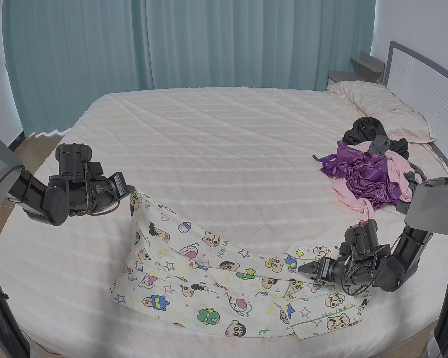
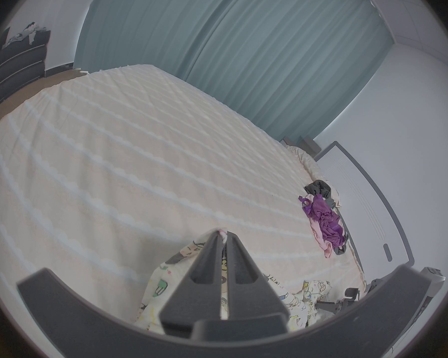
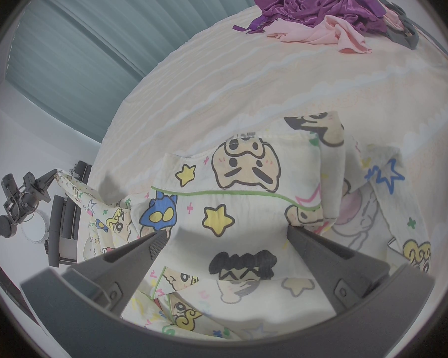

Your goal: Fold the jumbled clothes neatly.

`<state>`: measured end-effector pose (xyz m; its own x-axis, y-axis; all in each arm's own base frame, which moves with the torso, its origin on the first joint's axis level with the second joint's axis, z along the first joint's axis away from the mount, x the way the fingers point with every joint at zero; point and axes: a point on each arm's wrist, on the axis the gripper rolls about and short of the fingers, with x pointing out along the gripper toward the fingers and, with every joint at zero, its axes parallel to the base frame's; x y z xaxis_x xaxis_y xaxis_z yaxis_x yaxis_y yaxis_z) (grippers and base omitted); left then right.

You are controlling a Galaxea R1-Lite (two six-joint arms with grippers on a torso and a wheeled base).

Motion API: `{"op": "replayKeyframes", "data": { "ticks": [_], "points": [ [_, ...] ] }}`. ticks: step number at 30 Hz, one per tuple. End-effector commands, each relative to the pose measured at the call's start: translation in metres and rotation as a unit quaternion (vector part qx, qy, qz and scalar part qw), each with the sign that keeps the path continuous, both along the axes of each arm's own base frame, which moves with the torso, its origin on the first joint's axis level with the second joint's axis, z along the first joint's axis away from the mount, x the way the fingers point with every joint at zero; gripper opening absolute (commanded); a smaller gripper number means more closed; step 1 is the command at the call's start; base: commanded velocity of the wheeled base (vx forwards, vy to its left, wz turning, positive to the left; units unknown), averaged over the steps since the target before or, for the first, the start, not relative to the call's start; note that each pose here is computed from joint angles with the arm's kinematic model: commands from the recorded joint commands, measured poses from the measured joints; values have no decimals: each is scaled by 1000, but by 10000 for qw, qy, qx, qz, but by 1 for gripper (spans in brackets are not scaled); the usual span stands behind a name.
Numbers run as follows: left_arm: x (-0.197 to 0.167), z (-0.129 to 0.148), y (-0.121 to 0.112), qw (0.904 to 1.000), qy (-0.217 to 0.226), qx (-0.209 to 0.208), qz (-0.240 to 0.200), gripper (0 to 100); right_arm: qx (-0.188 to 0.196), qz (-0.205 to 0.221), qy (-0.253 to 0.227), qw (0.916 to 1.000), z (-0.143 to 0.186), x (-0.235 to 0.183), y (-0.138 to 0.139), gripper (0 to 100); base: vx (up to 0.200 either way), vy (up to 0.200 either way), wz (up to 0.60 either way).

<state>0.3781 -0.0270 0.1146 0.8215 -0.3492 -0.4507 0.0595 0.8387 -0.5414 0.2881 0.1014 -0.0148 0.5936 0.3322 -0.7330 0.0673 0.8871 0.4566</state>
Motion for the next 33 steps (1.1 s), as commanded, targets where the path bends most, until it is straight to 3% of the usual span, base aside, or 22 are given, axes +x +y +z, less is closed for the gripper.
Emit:
{"op": "replayKeyframes", "data": {
  "ticks": [1, 10, 22, 27, 33],
  "points": [
    [-2, -11, -1, 9999, 107, 3, 1, 0, -3, 1, 10, 10000, -1, 0, 0, 100, 0, 0, 0],
    [-32, -45, 11, 9984, 551, 115, 52, 0, -3, -18, 44, 10000, -1, -2, -1, 100, 0, 0, 0],
    [-75, -66, 29, 9933, 1087, 396, 40, 0, -8, -25, 59, 10000, -1, -3, -2, 100, 0, 0, 0],
    [-80, -73, 36, 9912, 1250, 416, 124, 0, -8, -33, 59, 10000, 0, -4, -3, 100, 0, 0, 0],
    [-89, -83, 43, 9881, 1362, 721, -15, 0, -16, -54, 98, 9999, -1, -7, -5, 100, 0, 0, 0]
  ]
}}
